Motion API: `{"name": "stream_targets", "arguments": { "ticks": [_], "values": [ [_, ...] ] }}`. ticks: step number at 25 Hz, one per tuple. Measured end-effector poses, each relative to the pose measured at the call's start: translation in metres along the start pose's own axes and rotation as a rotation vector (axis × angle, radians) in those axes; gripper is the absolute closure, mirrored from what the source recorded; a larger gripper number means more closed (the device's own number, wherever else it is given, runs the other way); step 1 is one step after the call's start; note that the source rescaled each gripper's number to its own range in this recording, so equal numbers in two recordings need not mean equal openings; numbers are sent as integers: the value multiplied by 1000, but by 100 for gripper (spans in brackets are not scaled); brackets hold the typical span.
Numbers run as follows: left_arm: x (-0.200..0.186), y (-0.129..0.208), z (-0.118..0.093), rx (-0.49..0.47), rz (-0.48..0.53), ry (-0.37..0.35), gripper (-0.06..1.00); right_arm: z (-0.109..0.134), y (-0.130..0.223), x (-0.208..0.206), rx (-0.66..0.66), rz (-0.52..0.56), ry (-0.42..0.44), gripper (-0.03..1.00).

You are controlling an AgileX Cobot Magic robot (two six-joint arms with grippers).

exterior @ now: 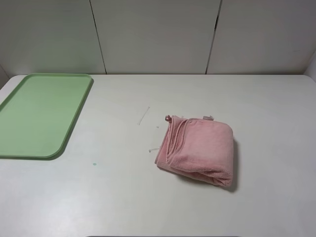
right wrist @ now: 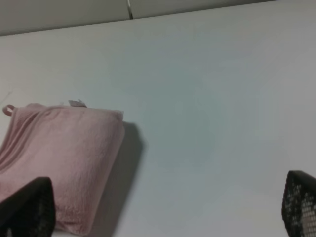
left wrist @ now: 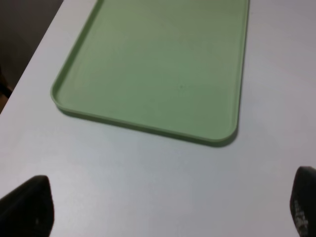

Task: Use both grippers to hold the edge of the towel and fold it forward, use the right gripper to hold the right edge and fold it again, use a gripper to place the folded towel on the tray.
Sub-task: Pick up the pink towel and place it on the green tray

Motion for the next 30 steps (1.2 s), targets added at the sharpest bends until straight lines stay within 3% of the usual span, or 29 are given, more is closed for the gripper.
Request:
{"name": "stream_targets", "arguments": {
  "ticks": [14, 18, 25, 30],
  "values": [
    [0, 0, 1, 11, -1, -5, -1, -1, 0, 0, -6, -1, 6, -3],
    [-1, -5, 13, 132, -31, -104, -1, -1, 0, 0, -6, -1, 6, -3],
    [-5, -13, 32, 220, -71, -255, -1, -1, 0, 0, -7, -2, 8, -3],
    [-6, -16, 33, 232, -88, -270, -1, -1, 0, 0, -7, -2, 8, -3]
  ]
}}
Point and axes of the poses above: a point on each arm's last joint axis where the gripper is mounted, x pointing out along that axis toward the gripper, z along the wrist's bending axis when the last joint is at zero, y = z × x, the point moved 4 cm from there along x, pointing out along that axis toward the gripper, and after that the axes turned 12 degrees about x, right-handed, at the moved point
